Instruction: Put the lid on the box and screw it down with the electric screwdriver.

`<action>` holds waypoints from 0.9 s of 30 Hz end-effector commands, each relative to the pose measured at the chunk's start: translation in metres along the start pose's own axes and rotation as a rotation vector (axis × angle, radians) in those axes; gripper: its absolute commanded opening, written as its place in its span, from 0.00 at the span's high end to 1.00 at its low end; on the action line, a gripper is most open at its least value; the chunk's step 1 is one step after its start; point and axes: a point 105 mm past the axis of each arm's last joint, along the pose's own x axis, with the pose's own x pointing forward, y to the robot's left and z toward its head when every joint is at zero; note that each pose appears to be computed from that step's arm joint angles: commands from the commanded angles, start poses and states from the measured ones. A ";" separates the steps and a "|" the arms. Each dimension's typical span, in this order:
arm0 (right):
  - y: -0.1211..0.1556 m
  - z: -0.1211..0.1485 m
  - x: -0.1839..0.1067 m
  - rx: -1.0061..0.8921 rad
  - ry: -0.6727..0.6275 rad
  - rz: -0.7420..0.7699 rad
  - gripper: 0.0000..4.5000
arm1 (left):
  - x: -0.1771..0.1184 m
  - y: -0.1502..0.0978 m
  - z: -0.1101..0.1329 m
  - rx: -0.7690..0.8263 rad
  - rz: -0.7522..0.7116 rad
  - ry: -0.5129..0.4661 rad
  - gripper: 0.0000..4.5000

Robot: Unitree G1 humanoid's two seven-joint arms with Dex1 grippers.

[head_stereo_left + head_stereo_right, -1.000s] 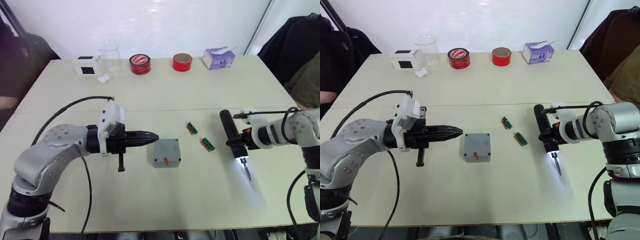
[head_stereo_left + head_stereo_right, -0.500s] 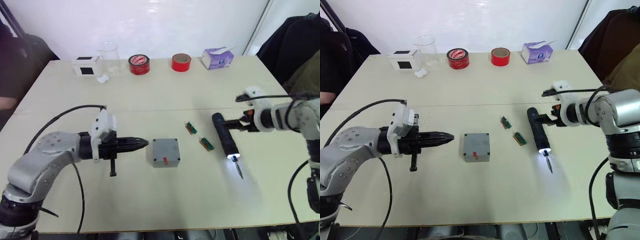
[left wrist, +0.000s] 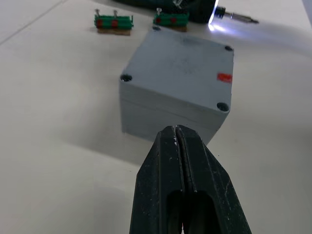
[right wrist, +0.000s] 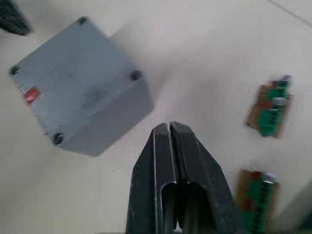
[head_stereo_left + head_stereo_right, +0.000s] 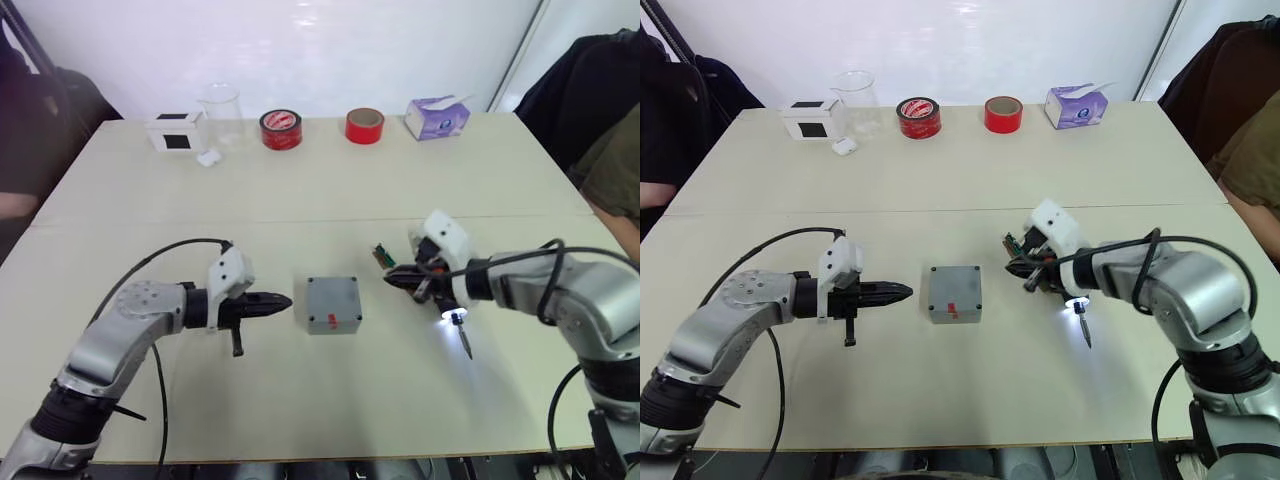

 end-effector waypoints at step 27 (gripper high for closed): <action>0.011 -0.002 0.005 -0.131 -0.017 0.031 0.99 | 0.004 0.009 -0.001 0.093 -0.022 0.034 1.00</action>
